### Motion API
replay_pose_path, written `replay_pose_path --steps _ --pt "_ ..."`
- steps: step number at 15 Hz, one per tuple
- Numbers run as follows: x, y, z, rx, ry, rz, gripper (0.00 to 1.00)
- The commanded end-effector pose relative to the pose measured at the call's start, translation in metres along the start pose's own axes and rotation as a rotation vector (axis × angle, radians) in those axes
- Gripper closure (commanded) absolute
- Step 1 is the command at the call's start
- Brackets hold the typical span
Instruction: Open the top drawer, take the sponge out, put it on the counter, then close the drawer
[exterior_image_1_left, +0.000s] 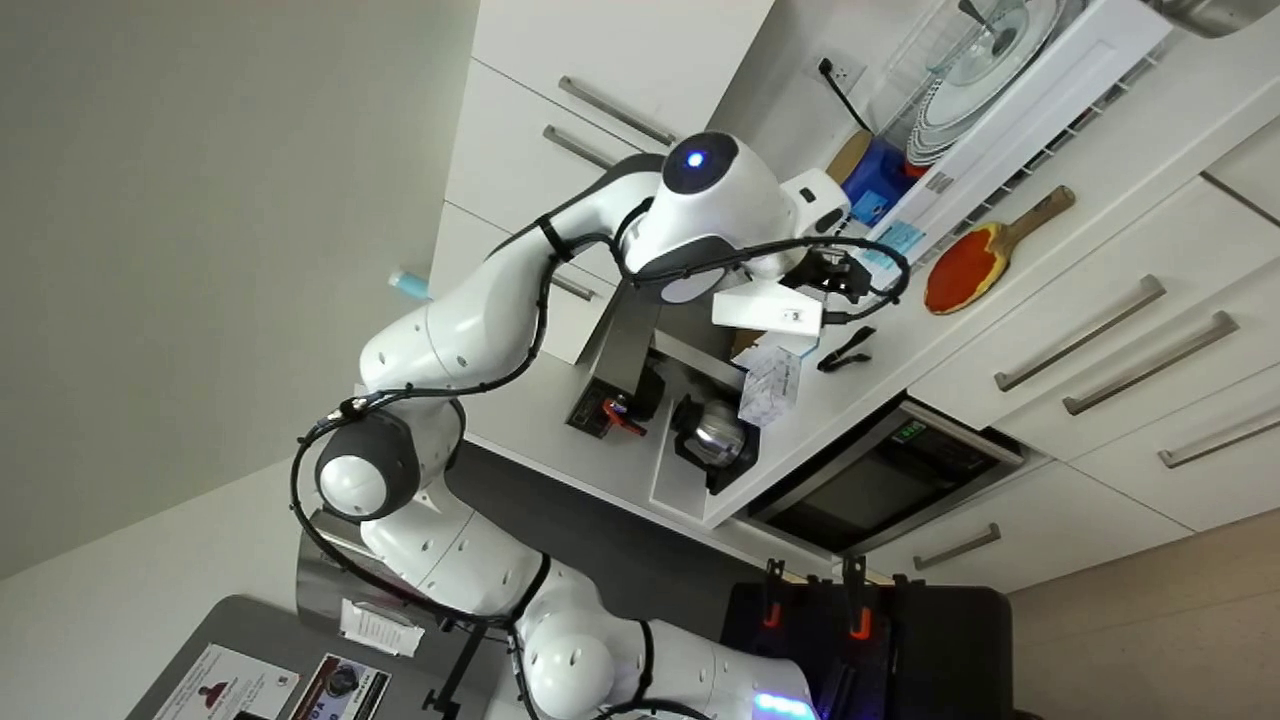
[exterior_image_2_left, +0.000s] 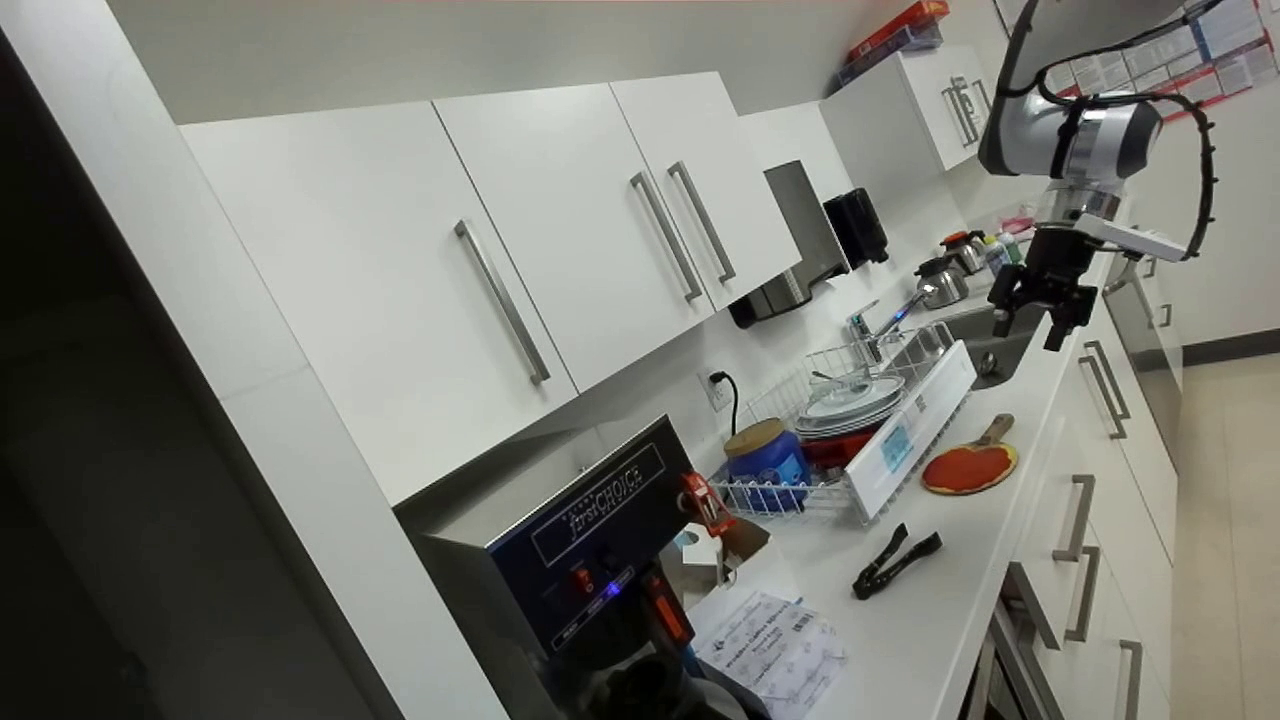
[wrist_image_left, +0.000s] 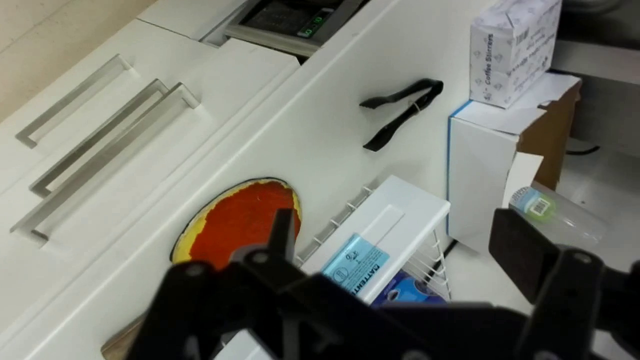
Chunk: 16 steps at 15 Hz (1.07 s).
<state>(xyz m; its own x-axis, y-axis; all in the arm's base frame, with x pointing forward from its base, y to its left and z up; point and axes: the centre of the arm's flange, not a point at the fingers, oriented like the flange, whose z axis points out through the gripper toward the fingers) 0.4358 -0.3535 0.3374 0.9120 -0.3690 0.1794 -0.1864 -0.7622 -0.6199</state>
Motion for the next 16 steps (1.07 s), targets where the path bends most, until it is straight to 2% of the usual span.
replay_pose_path --steps 1,4,7,10,16 --pt "0.012 0.054 0.013 0.154 0.073 0.09 0.0" --pt "0.004 0.104 0.035 0.283 0.126 0.174 0.0" --pt "-0.007 0.152 0.062 0.367 0.17 0.246 0.0" --pt "-0.021 0.192 0.092 0.419 0.227 0.314 0.0" --pt "-0.033 0.253 0.139 0.48 0.424 0.399 0.0"
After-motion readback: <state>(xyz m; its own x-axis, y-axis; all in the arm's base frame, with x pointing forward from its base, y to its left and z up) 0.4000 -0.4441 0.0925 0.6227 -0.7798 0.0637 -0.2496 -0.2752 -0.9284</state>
